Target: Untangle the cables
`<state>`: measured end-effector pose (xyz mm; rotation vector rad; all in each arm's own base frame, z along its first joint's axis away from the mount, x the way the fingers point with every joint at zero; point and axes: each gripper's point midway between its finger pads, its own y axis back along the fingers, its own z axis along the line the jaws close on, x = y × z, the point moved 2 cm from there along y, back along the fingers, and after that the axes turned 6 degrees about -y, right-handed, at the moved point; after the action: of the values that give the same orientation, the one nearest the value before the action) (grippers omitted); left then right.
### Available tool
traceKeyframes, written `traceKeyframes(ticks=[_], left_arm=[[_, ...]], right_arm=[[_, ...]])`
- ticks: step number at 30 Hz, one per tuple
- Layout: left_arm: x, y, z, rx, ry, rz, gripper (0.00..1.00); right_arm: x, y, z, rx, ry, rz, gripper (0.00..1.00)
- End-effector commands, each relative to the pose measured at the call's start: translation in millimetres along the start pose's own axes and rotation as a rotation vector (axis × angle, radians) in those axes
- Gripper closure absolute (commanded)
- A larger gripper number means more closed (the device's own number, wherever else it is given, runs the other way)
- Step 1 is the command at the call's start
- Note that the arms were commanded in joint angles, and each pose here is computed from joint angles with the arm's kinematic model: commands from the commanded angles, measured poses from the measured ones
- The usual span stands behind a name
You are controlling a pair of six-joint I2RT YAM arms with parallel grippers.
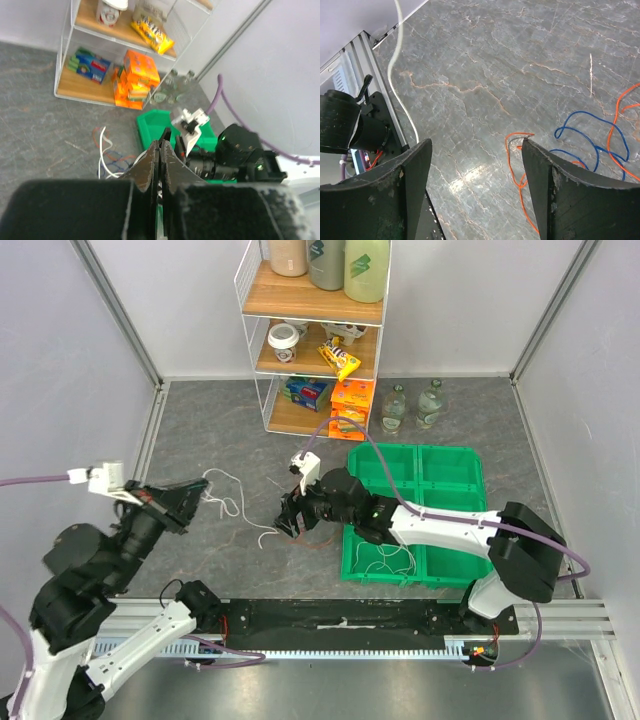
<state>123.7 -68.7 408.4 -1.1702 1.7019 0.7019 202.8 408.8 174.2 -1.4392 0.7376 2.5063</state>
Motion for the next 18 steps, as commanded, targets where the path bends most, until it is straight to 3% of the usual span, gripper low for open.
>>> traceKeyframes(ticks=[1, 11, 14, 18], left_arm=[[45, -23, -3, 0.02, 0.038, 0.113, 0.98], [192, -46, 51, -0.187, 0.058, 0.44, 0.98], [220, -42, 58, -0.234, 0.1, 0.53, 0.98], [235, -36, 57, -0.24, 0.212, 0.547, 0.98]], right_arm=[[-32, 16, 13, -0.001, -0.046, -0.085, 0.2], [-5, 38, -11, 0.109, -0.082, -0.056, 0.15], [11, 27, -6, 0.057, -0.12, -0.01, 0.19], [29, 15, -3, 0.032, -0.181, 0.017, 0.28]])
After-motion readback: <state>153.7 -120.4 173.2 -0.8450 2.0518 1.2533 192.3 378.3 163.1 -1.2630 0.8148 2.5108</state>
